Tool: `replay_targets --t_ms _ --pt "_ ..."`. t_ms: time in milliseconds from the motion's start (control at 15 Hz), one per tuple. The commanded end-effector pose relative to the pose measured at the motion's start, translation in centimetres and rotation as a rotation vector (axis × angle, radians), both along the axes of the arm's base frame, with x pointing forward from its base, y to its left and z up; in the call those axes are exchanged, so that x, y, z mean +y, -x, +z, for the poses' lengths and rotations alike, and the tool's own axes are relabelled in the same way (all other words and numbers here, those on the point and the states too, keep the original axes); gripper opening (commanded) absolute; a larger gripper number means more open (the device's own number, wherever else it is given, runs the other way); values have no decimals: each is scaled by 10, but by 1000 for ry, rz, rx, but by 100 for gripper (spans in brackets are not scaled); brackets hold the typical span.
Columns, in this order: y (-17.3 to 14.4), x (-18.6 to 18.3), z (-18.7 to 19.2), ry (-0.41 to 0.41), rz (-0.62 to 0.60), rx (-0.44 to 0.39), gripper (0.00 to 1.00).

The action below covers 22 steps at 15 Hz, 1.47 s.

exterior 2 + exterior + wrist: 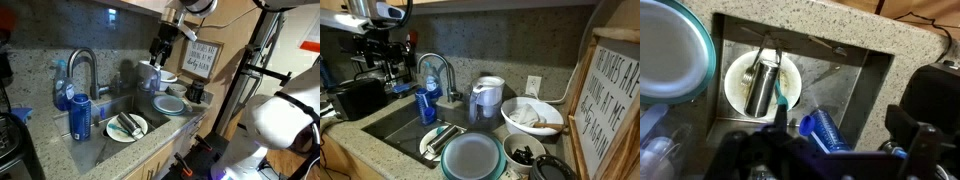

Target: Take the object in the sink and put it in the bowl on the counter

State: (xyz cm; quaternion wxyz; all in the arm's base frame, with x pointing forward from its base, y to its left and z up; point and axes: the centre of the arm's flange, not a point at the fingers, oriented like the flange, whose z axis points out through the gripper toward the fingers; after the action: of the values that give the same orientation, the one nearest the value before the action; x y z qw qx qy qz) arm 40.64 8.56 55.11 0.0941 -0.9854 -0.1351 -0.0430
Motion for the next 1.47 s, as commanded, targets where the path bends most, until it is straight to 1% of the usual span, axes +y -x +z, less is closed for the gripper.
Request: replay_targets --t_ms 0,467,667,1067,1200,1400 --pt "0 0 0 0 0 0 100" --pt "0 0 0 0 0 0 100" --pt "-12 -10 -10 -20 5 15 100" --pt "-58 -45 -54 -69 40 41 100" --pt "-78 -49 -73 -89 74 49 100" --pt "-109 -39 -103 -105 129 83 100"
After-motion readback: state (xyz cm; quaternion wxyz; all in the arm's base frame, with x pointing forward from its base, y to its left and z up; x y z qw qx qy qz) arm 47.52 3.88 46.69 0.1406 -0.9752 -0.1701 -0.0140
